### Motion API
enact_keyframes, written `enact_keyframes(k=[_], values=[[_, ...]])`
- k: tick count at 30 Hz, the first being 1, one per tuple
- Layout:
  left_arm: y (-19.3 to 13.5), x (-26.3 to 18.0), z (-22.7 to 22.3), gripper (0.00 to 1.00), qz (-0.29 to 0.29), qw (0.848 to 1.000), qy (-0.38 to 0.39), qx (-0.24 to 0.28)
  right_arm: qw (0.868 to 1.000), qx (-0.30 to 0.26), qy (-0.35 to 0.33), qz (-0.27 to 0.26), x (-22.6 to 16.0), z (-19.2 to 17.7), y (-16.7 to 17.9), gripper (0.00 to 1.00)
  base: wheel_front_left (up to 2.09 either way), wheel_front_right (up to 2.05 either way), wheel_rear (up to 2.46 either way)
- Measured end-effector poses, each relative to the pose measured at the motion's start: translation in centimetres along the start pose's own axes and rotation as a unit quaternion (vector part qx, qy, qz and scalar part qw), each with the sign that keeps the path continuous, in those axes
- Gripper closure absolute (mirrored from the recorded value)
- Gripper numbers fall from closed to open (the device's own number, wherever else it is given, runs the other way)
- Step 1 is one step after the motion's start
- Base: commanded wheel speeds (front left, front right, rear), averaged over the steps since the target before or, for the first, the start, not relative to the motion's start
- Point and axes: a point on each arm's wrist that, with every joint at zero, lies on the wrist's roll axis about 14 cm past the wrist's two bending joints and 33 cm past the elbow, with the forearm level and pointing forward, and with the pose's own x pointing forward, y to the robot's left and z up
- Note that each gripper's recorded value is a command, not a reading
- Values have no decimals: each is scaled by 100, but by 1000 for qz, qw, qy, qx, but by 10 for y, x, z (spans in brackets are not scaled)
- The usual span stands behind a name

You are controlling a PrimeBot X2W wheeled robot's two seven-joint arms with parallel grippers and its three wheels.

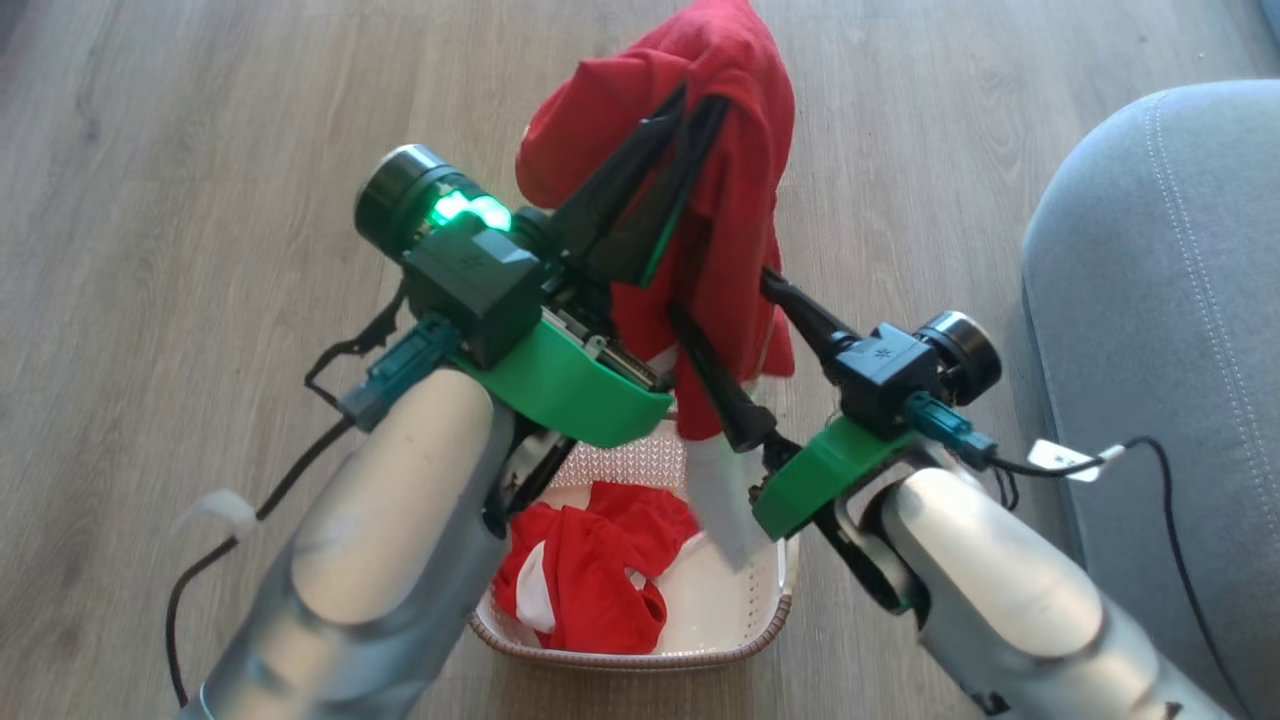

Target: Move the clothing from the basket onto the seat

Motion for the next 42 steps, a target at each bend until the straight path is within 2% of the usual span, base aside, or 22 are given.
enact_keyframes(k=[6,12,15,16,17,18,26,27,28,29,30,31,42], values=[[-9,-2,4,100,-9,1000,-1,-10,997,4,69,-18,-2,-44,-5,0,0,0,0],[-8,-6,-2,100,-6,1000,8,-16,999,-6,30,12,27,-18,7,0,0,0,0],[-8,-8,-5,100,-3,1000,13,-17,999,-1,31,17,30,-19,10,0,0,0,0],[-7,-9,-7,100,-2,1000,15,-18,999,5,38,17,29,-24,11,53,0,0,0],[-7,-10,-8,100,-1,1000,17,-18,999,10,42,15,28,-27,10,81,0,0,0],[-6,-10,-8,100,0,1000,18,-18,999,13,44,15,27,-29,11,100,0,0,0],[-5,-9,-13,100,2,999,22,-24,999,18,42,3,24,-27,3,100,0,0,0],[-5,-10,-15,97,3,999,23,-26,999,19,40,-1,23,-26,1,100,0,0,0],[-5,-10,-15,69,3,999,23,-26,999,19,40,-1,23,-26,1,100,0,0,0],[-6,-11,-18,33,4,999,27,-29,999,19,38,-4,23,-24,-1,100,0,0,0],[-6,-13,-22,33,6,999,32,-35,999,19,36,-7,22,-23,-3,100,0,0,0],[-7,-14,-26,0,8,998,38,-40,999,19,34,-10,22,-22,-5,100,0,0,0],[-9,-32,-75,0,3,992,113,-54,996,33,26,-82,-2,-21,-42,100,0,0,0]])
